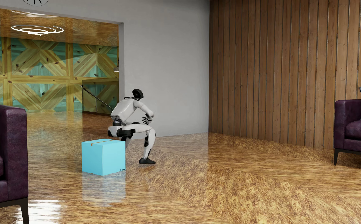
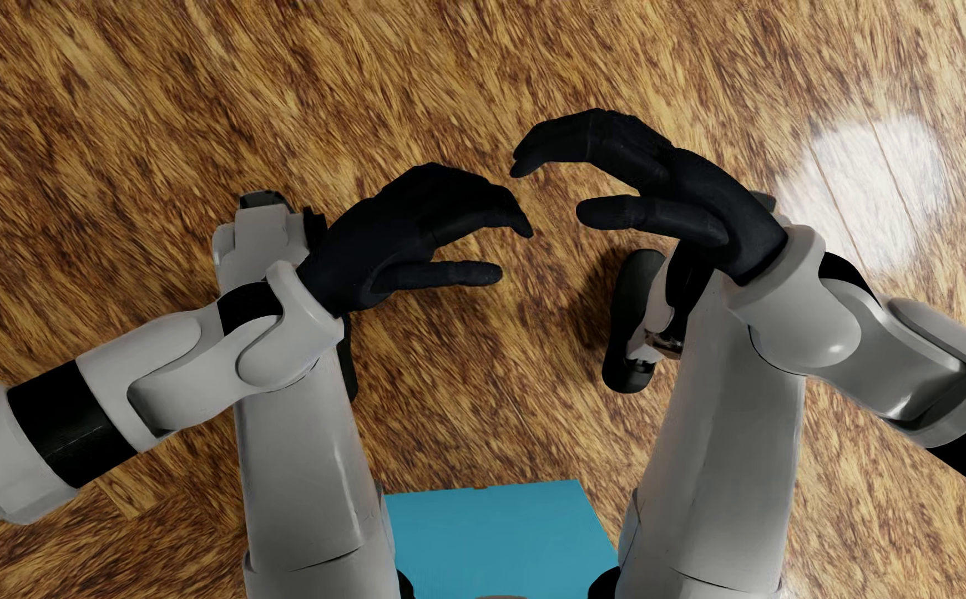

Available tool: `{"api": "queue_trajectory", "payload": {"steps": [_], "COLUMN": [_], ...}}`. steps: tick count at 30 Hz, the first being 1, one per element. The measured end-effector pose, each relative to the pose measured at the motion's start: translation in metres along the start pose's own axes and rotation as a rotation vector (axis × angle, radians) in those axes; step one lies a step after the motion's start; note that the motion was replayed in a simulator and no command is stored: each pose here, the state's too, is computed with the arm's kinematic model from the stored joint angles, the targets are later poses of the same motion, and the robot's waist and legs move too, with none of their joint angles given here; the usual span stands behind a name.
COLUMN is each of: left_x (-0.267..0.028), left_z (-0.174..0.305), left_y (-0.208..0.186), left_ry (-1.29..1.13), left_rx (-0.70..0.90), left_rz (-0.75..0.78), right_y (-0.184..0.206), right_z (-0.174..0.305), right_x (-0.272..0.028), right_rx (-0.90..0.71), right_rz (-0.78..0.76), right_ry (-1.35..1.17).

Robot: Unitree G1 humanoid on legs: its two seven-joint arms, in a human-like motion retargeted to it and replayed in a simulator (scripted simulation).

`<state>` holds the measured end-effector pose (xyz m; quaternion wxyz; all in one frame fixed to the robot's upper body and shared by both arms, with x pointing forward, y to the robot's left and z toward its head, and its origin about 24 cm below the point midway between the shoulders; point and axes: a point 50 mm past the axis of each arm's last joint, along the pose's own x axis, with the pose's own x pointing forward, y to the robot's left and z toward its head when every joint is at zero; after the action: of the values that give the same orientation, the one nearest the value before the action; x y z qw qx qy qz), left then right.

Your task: Perch on the cyan box

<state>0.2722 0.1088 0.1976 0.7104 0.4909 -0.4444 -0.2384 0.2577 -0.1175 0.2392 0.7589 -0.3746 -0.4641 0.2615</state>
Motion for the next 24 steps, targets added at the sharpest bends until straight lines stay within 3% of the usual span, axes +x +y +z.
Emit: {"api": "queue_trajectory", "payload": {"steps": [7, 14, 18, 21, 24], "left_x": [-0.026, -0.066, -0.09, -0.128, -0.194], "left_z": [-0.042, -0.066, -0.075, -0.082, -0.082], "left_y": [-0.042, -0.106, -0.127, -0.142, -0.168], "left_ry": [0.317, 0.659, 0.822, 1.043, 1.391], "left_rx": [-0.107, -0.337, -0.398, -0.462, -0.609], "left_rz": [-0.058, -0.094, -0.088, -0.04, -0.073], "right_y": [0.035, 0.104, 0.128, 0.141, 0.166], "right_z": [-0.054, -0.096, -0.107, -0.116, -0.121], "right_x": [-0.032, -0.081, -0.096, -0.131, -0.2], "right_rx": [0.07, 0.314, 0.367, 0.407, 0.493], "right_rz": [0.022, -0.17, -0.154, -0.219, -0.222], "right_ry": [0.317, 0.715, 0.835, 1.022, 1.362]}}
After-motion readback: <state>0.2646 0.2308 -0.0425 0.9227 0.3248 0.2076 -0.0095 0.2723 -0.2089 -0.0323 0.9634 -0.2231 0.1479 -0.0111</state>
